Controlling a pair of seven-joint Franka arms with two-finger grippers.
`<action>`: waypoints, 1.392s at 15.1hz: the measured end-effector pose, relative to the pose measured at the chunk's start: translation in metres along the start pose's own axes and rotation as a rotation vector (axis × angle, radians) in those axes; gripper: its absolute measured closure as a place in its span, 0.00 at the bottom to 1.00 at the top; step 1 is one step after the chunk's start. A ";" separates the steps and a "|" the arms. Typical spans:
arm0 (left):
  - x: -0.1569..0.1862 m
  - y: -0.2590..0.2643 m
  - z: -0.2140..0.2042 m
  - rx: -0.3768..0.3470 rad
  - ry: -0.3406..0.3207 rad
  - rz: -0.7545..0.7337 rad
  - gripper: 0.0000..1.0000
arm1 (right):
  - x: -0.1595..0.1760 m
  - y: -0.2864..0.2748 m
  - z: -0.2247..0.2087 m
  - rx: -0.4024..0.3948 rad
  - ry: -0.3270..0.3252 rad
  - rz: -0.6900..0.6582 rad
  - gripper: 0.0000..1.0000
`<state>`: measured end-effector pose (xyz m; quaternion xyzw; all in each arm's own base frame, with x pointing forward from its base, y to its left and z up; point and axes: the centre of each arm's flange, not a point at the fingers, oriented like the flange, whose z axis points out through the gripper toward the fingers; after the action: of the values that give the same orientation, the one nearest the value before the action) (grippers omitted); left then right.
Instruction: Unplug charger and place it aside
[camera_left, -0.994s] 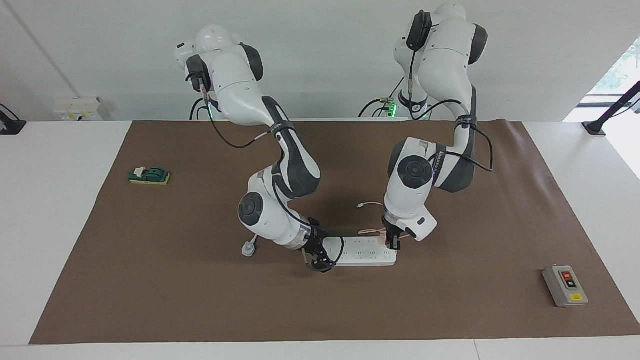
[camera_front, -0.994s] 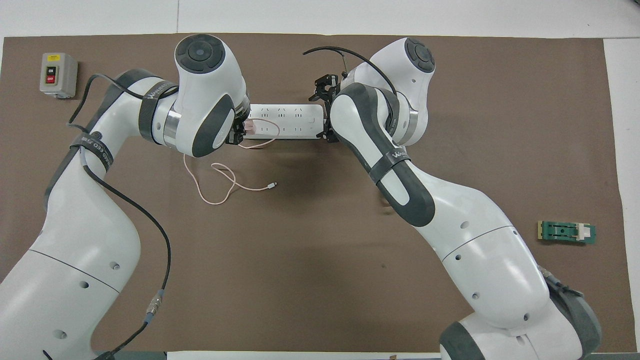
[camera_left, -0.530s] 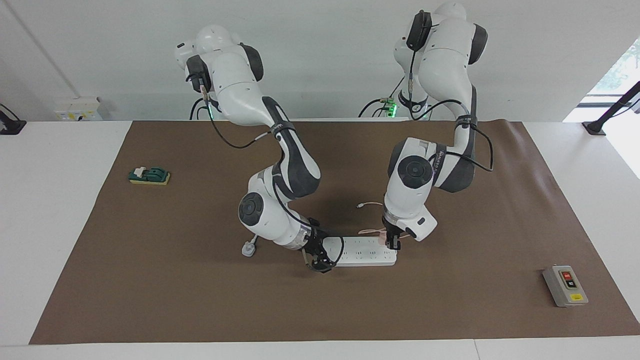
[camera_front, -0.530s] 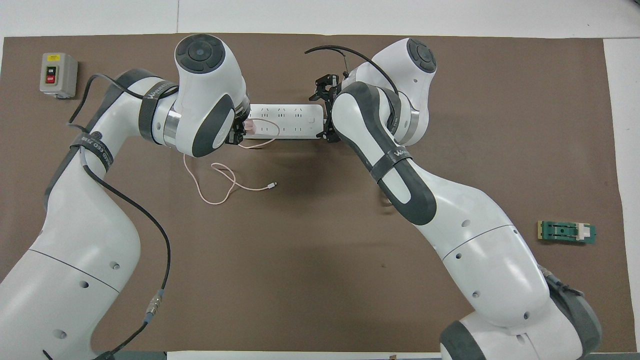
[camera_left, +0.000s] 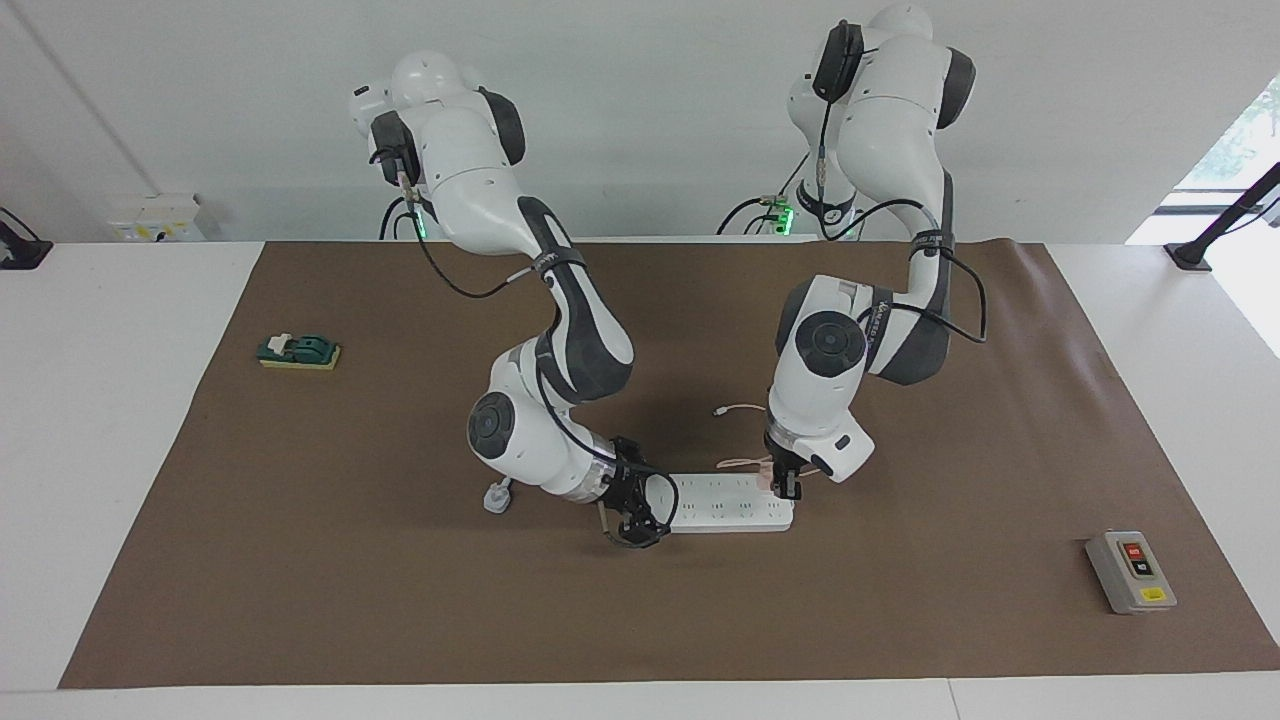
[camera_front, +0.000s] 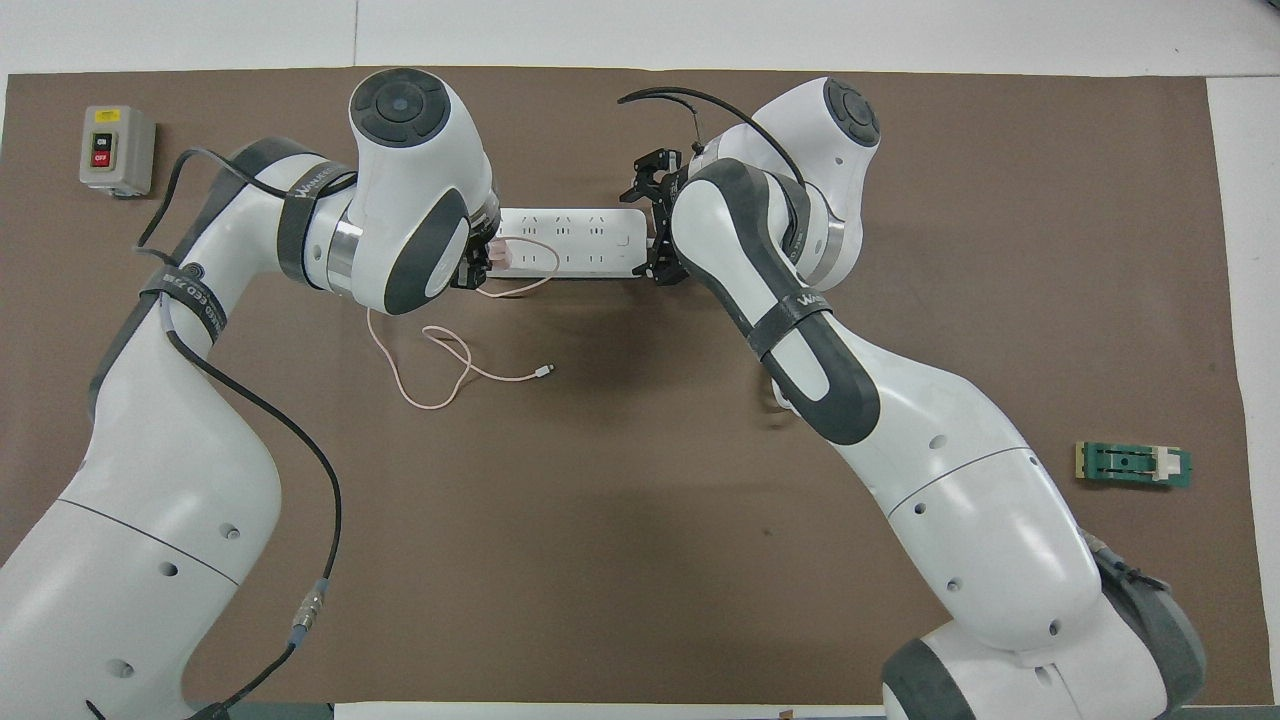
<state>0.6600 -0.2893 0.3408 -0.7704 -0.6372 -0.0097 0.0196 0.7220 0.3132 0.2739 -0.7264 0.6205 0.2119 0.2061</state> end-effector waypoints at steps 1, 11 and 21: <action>0.000 0.000 0.000 0.000 0.000 0.000 0.68 | 0.000 0.000 0.000 -0.002 -0.002 0.002 0.02; 0.000 0.000 0.000 0.000 0.001 0.003 0.68 | 0.003 -0.008 -0.005 0.068 -0.013 0.015 0.60; 0.000 0.000 0.000 0.001 0.001 0.008 0.68 | 0.001 -0.008 0.002 0.069 -0.030 0.022 0.59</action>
<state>0.6597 -0.2895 0.3409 -0.7730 -0.6340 -0.0097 0.0200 0.7299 0.3147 0.2720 -0.7087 0.6323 0.2033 0.2379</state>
